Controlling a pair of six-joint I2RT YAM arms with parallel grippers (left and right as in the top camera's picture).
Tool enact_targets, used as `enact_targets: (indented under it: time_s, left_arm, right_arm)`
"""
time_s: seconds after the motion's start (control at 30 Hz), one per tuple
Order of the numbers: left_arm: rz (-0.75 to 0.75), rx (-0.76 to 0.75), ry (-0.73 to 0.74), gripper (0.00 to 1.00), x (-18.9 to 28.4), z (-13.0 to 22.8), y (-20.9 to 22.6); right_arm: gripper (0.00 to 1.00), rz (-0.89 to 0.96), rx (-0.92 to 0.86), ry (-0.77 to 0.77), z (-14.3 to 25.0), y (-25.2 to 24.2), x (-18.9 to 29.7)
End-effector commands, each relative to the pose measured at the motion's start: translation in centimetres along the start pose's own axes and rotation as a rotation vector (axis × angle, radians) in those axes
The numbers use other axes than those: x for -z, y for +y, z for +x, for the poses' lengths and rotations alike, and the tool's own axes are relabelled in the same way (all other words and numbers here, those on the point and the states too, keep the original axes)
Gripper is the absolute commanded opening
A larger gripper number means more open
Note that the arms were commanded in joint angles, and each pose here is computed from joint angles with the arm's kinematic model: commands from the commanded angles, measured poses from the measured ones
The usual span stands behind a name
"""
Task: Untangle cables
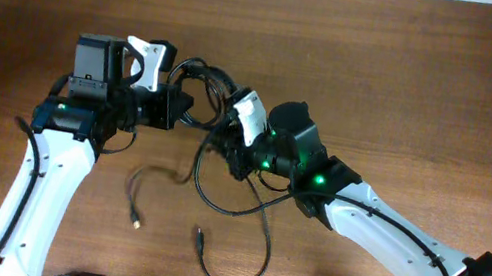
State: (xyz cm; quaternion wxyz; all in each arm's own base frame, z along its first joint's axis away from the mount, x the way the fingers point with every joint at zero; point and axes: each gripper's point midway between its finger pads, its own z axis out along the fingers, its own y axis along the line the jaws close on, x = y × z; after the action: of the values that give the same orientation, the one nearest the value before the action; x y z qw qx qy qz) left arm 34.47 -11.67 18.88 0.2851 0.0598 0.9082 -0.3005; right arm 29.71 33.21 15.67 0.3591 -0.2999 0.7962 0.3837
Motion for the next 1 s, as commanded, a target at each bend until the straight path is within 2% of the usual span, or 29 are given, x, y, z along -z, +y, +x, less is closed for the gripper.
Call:
enact_targets:
  time_s: [0.0, 0.07, 0.13, 0.27, 0.3, 0.4, 0.43, 0.47, 0.53, 0.57, 0.6, 0.63, 0.67, 0.8, 0.97]
  left_arm:
    - [-0.125, 0.04, -0.043, 0.0, 0.7, -0.7, 2.0]
    - [-0.285, 0.196, -0.105, 0.0, 2.0, -1.4, 5.7]
    - [-0.336, 0.278, -0.143, 0.0, 3.2, -1.8, 7.9]
    - [-0.348, 0.299, -0.149, 0.05, 3.7, -1.7, 8.7]
    - [-0.346, 0.303, -0.142, 0.0, 3.7, -1.5, 8.6]
    - [-0.327, 0.308, -0.125, 0.0, 3.5, -1.2, 8.3]
    - [-0.287, 0.307, -0.117, 0.0, 3.3, -1.2, 7.6]
    - [-0.243, 0.304, -0.108, 0.0, 3.0, -1.2, 6.8]
    - [-0.195, 0.261, -0.095, 0.0, 2.7, -1.2, 5.8]
    - [-0.153, 0.203, -0.088, 0.0, 2.4, -1.3, 4.8]
    - [-0.074, 0.096, -0.078, 0.0, 1.9, -1.5, 3.0]
    - [0.041, -0.065, -0.067, 0.0, 1.5, -1.5, 0.4]
    - [0.098, -0.155, -0.06, 0.0, 1.2, -1.2, -1.1]
    - [0.135, -0.217, -0.036, 0.0, 0.4, -0.6, -3.1]
    - [0.178, -0.235, -0.037, 0.0, 0.3, -0.5, -4.2]
  right_arm:
    - [0.04, 0.035, -0.074, 0.042, 0.8, -0.2, 0.5]
    - [0.04, 0.063, -0.122, 0.116, 2.1, -0.2, 2.6]
    - [0.04, 0.101, -0.163, 0.125, 1.8, -0.6, 6.0]
    - [0.04, 0.269, -0.273, 0.023, -0.1, -5.4, 13.0]
    - [0.04, 0.337, -0.319, -0.021, -0.5, -7.7, 15.2]
    - [0.04, 0.408, -0.391, -0.033, 0.2, -10.2, 17.3]
    - [0.12, 0.409, -0.4, -0.02, 0.5, -10.3, 17.1]
    - [0.31, 0.393, -0.405, -0.004, 0.8, -10.0, 16.7]
    - [0.57, 0.345, -0.4, 0.033, 1.3, -9.1, 15.4]
    - [0.68, 0.333, -0.395, 0.05, 1.6, -8.7, 14.9]
    - [0.74, 0.317, -0.385, 0.063, 1.7, -8.4, 14.1]
    - [0.73, 0.292, -0.365, 0.058, 1.3, -8.0, 13.3]
    - [0.73, 0.249, -0.342, 0.037, 0.6, -7.5, 12.8]
    - [0.73, 0.107, -0.224, -0.083, -3.3, -5.5, 11.7]
    - [0.72, 0.056, -0.175, -0.02, -2.1, -2.9, 8.7]
